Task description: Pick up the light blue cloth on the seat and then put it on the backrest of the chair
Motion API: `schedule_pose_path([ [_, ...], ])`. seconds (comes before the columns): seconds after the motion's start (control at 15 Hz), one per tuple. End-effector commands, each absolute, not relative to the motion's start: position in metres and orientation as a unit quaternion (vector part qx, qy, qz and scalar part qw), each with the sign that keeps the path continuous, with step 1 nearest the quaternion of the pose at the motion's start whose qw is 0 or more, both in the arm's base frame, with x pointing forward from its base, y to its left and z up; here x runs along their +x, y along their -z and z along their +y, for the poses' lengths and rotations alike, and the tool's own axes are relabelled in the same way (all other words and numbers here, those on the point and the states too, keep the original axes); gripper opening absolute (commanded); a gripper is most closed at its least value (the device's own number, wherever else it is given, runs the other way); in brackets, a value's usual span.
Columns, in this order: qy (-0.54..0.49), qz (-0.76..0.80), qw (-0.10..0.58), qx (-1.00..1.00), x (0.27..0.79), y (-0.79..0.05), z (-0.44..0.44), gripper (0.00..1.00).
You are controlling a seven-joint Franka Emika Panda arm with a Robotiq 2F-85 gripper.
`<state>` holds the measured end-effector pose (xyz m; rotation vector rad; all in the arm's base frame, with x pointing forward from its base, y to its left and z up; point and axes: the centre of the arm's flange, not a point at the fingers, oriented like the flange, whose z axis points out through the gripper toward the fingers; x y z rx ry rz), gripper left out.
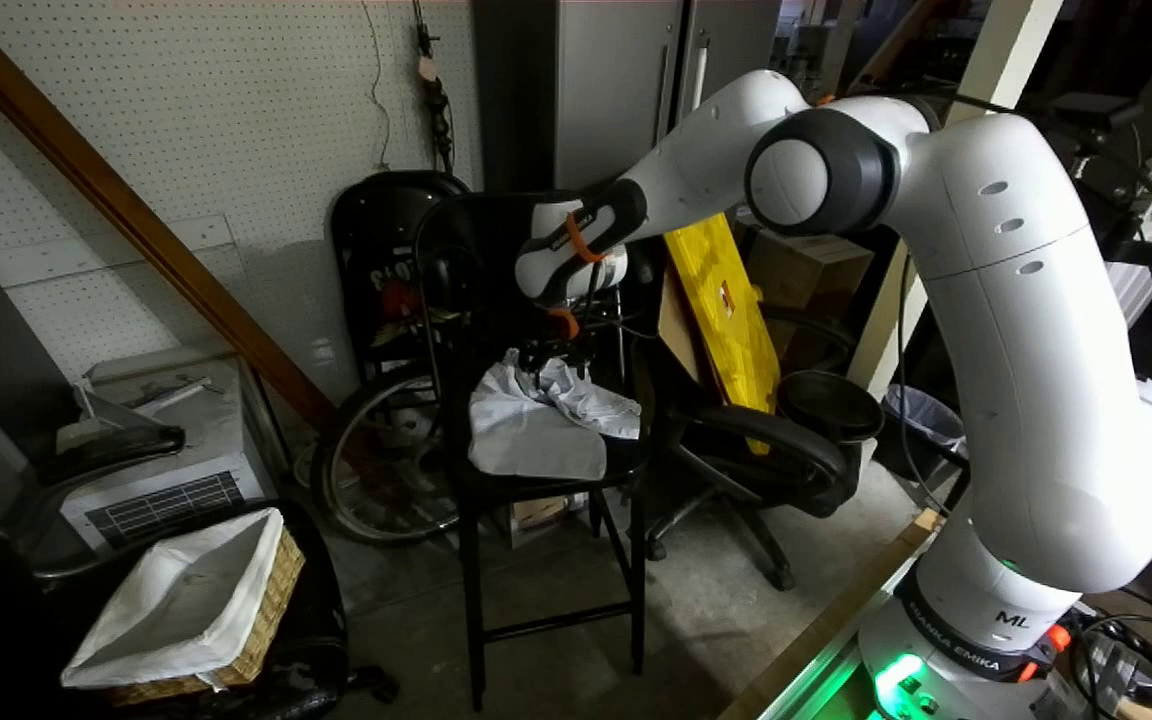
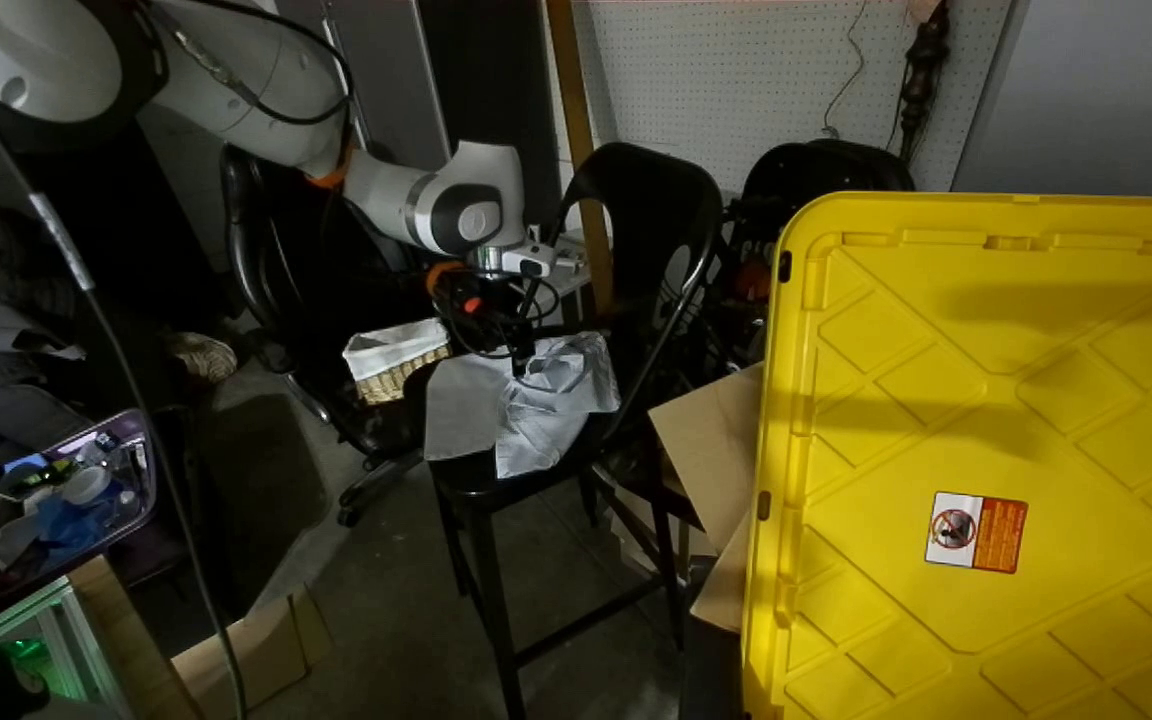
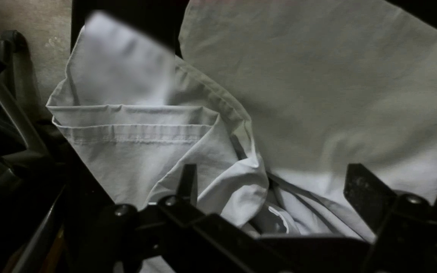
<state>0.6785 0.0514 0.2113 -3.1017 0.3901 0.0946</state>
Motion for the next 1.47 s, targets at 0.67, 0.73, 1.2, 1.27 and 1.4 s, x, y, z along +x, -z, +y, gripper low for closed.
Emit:
schedule_pose_path([
  [0.67, -0.007, 0.094, -0.027, -0.995, 0.668, -0.172, 0.060, 0.63],
  [0.73, -0.003, 0.092, -0.025, -0.995, 0.669, -0.171, 0.061, 0.51],
  [1.2, 0.014, 0.087, -0.023, -0.996, 0.671, -0.171, 0.058, 0.00],
  [1.27, 0.013, 0.088, -0.024, -0.996, 0.671, -0.171, 0.058, 0.00],
  [1.4, 0.010, 0.088, -0.026, -0.996, 0.670, -0.170, 0.055, 0.00],
])
